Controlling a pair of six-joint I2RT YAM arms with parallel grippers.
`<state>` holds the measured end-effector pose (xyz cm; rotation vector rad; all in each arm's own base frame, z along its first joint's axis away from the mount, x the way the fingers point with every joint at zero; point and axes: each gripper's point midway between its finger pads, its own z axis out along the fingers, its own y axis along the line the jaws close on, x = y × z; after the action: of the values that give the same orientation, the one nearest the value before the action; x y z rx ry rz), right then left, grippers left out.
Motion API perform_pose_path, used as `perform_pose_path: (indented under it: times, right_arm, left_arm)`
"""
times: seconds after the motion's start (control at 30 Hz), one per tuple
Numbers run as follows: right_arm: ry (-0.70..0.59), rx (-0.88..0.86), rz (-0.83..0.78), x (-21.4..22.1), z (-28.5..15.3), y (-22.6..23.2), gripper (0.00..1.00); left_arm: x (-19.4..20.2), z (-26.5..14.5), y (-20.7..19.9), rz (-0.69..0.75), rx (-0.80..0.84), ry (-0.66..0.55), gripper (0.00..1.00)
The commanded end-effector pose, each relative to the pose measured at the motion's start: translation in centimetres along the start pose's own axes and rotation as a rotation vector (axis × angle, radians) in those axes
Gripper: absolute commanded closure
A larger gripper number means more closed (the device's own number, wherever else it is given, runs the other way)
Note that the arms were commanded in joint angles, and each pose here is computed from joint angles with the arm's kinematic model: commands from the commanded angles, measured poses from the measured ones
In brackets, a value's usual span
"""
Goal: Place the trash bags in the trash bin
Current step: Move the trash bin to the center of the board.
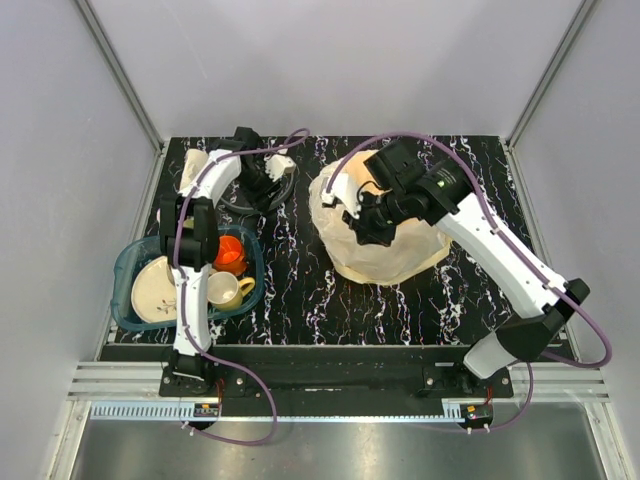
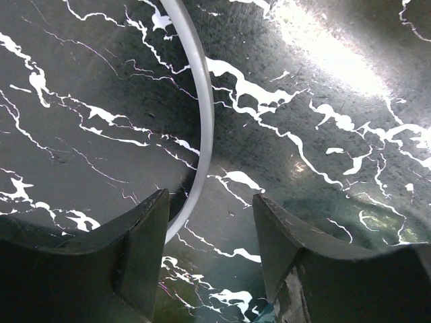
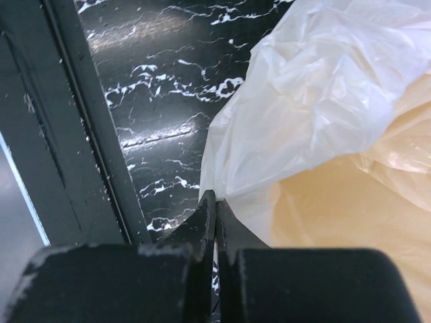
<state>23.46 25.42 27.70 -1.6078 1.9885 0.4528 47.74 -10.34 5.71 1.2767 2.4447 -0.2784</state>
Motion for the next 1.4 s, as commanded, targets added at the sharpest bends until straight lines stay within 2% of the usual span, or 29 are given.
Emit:
perform_pose_path:
  times: [0.0, 0.1, 0.13, 0.27, 0.4, 0.47, 0.7, 0.8, 0.83, 1.03, 1.13, 1.17, 1.2, 1.37]
  right_arm:
    - [-0.069, -0.056, -0.099, 0.1, -1.2, 2.0, 1.00]
    - [-0.042, -0.032, -0.094, 1.0, -0.7, 1.6, 1.00]
    - [-0.038, -0.013, -0.092, 1.1, -0.6, 1.3, 0.95]
    - [-0.017, 0.108, -0.053, 0.9, -0.2, -1.2, 0.29]
    - [-0.039, 0.160, -0.032, -0.2, -0.4, -2.5, 0.27]
    - [-0.023, 0.166, -0.017, 0.0, 0.2, -3.0, 0.28]
    - [0.011, 0.168, -0.011, 1.2, 2.8, -4.3, 0.31]
    - [0.026, 0.166, -0.015, 2.1, 4.0, -4.9, 0.34]
    - [0.032, 0.163, -0.009, 2.5, 4.2, -5.2, 0.35]
    - [0.034, 0.135, -0.040, 3.1, 5.0, -5.2, 0.45]
    - [0.021, 0.108, -0.070, 3.0, 4.9, -4.8, 0.67]
    - [0.017, 0.104, -0.080, 3.0, 4.8, -4.7, 0.87]
    - [0.011, 0.100, -0.084, 2.9, 4.7, -4.6, 0.99]
    - [-0.016, 0.052, -0.124, 2.6, 3.5, -3.2, 1.00]
  left_arm:
    - [-0.7, -0.2, 1.8, 0.038, -0.054, -0.004, 0.44]
    - [-0.3, 0.4, 1.9, 0.036, -0.054, 0.011, 0.45]
    - [-0.2, 0.5, 2.0, 0.034, -0.054, 0.013, 0.45]
    - [-0.3, 0.8, 1.9, 0.032, -0.051, 0.007, 0.45]
    - [-0.4, 0.9, 2.0, 0.030, -0.053, 0.003, 0.45]
    - [-0.3, 1.0, 2.0, 0.029, -0.053, 0.007, 0.47]
    - [-0.2, 1.2, 1.2, 0.031, -0.022, -0.008, 0.68]
    - [-0.7, 0.9, 0.8, 0.035, -0.009, -0.042, 0.76]
    - [-1.4, 0.3, 0.6, 0.040, -0.003, -0.072, 0.83]
    - [-3.6, -2.1, -0.3, 0.029, 0.028, -0.185, 0.99]
    - [-4.8, -3.9, -1.1, 0.042, 0.039, -0.238, 1.00]
    - [-5.0, -4.4, -1.3, 0.044, 0.040, -0.248, 1.00]
    - [-5.5, -5.3, -1.6, 0.054, 0.041, -0.273, 1.00]
    - [-6.5, -7.7, -2.2, 0.084, 0.027, -0.318, 1.00]
